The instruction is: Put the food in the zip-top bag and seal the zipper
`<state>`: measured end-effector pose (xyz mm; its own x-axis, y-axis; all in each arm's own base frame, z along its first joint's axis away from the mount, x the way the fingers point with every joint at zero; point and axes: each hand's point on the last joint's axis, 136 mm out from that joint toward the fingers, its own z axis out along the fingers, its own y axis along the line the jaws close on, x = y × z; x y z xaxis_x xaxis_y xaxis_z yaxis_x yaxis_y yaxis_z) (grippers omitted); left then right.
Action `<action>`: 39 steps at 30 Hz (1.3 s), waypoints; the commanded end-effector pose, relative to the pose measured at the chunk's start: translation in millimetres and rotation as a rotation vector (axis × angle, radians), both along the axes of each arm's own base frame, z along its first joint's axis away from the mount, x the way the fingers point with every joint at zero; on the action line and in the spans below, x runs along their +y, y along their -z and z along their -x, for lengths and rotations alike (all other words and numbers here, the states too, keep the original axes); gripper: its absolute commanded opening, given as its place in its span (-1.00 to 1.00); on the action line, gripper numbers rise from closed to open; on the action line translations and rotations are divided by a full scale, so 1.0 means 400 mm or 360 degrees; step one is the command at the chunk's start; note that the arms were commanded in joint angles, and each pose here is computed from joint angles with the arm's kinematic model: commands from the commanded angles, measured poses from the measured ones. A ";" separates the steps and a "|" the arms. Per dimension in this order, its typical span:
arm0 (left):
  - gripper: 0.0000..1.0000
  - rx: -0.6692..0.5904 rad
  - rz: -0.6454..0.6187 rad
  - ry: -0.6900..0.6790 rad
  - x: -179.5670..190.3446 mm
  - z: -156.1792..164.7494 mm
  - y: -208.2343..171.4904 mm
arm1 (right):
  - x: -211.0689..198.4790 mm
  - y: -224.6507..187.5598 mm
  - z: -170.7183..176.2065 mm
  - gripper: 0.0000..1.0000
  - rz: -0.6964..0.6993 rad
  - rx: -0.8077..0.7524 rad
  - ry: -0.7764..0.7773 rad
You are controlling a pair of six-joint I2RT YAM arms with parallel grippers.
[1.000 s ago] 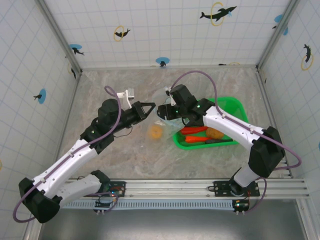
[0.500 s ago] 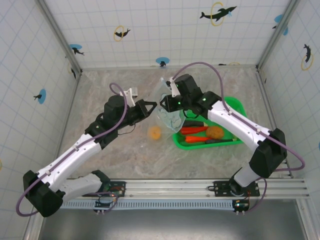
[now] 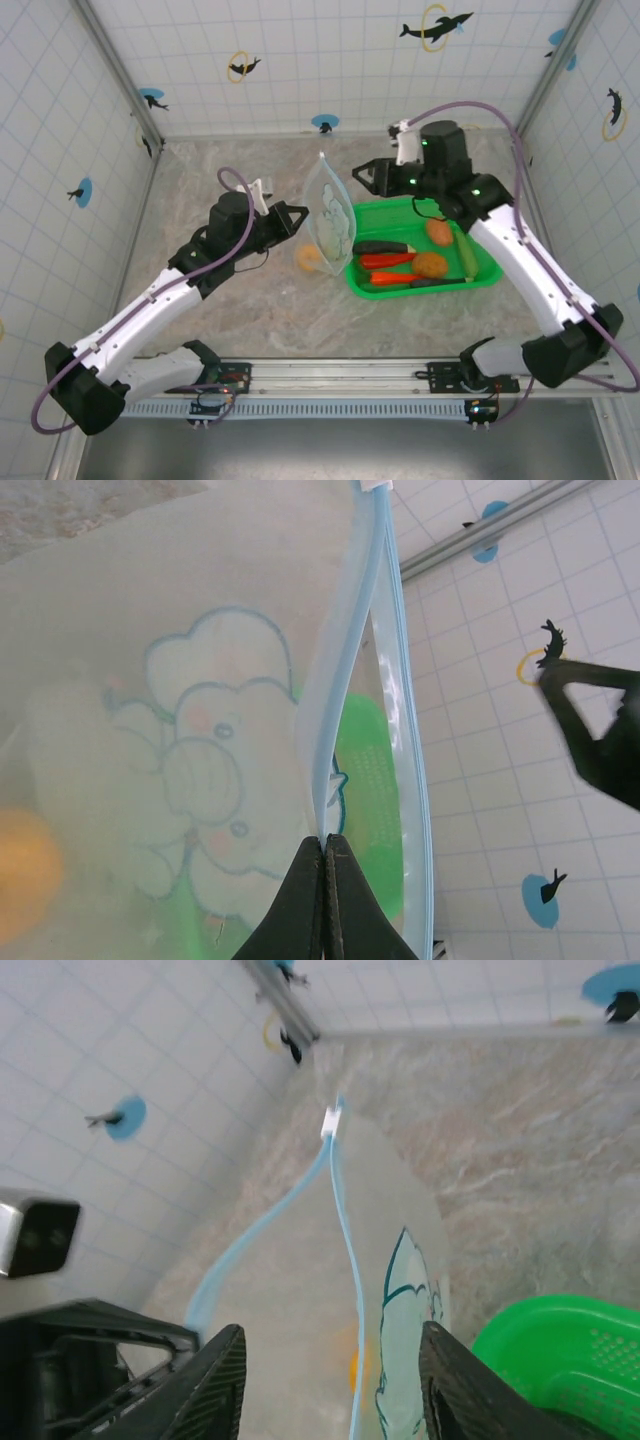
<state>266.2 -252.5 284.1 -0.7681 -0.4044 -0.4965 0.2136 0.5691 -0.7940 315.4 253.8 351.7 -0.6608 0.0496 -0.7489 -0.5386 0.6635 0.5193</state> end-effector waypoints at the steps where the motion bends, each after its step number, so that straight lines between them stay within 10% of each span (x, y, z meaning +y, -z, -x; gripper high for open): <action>1: -1.00 -0.0080 0.0021 -0.0026 0.013 0.001 -0.058 | -0.080 0.064 -0.007 0.17 0.0082 0.0051 0.0134; 13: -1.00 -0.0065 0.0068 -0.0046 0.036 0.028 -0.105 | -0.414 0.471 -0.052 1.00 0.0951 0.0273 0.0917; 26: -1.00 0.0041 0.0009 0.0005 0.012 0.023 0.002 | -0.504 0.702 -0.140 1.00 0.1181 0.0536 0.1061; 39: -1.00 0.0077 -0.0020 0.0065 -0.015 0.012 0.028 | -0.487 0.774 -0.165 0.03 0.1288 0.0492 0.0999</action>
